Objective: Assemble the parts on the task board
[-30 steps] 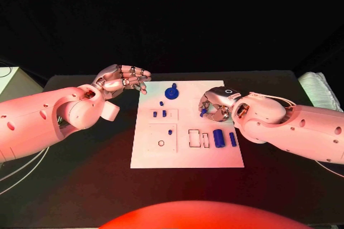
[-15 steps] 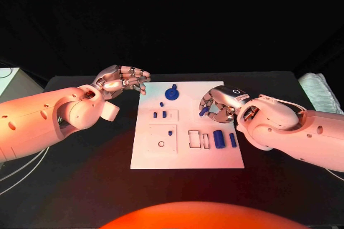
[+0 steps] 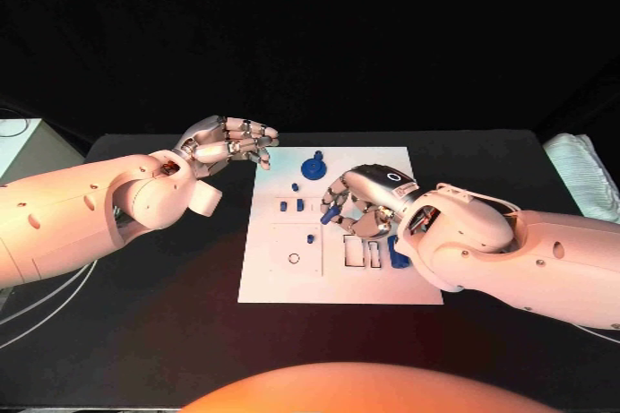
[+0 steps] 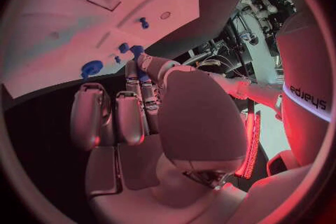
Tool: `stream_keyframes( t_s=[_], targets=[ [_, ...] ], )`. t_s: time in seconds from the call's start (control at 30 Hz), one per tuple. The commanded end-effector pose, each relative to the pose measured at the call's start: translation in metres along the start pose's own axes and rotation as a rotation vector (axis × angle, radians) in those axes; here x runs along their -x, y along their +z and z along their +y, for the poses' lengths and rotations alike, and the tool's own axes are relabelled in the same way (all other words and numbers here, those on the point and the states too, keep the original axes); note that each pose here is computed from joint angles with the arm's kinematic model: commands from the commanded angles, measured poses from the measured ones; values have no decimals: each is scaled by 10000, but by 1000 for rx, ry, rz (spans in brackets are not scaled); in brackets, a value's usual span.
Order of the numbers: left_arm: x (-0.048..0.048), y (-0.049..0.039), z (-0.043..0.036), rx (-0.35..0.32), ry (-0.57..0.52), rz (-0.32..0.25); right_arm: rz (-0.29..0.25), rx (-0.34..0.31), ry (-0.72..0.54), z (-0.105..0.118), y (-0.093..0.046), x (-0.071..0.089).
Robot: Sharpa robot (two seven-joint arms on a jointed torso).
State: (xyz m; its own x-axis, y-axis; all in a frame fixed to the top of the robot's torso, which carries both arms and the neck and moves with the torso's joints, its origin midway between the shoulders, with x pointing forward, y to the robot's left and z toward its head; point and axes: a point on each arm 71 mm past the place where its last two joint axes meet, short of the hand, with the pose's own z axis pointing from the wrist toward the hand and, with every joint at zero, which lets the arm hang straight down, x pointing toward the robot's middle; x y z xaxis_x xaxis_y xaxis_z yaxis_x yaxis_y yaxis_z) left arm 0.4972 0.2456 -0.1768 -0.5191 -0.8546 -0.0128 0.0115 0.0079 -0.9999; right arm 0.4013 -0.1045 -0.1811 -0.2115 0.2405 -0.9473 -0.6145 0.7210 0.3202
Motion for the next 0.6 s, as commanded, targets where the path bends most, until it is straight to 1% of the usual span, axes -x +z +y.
stream_keyframes(
  t_s=[0.03,0.33,0.5,0.6],
  targets=[
    [-38,16,-4,-4,-13,25,12,34,4,98,54,-83],
    [-60,30,-3,-4,-15,30,66,79,14,292,190,-359],
    [-71,37,-1,-1,-16,33,100,80,4,322,229,-464],
    [-79,40,1,2,-18,39,112,79,0,323,240,-499]
  ],
)
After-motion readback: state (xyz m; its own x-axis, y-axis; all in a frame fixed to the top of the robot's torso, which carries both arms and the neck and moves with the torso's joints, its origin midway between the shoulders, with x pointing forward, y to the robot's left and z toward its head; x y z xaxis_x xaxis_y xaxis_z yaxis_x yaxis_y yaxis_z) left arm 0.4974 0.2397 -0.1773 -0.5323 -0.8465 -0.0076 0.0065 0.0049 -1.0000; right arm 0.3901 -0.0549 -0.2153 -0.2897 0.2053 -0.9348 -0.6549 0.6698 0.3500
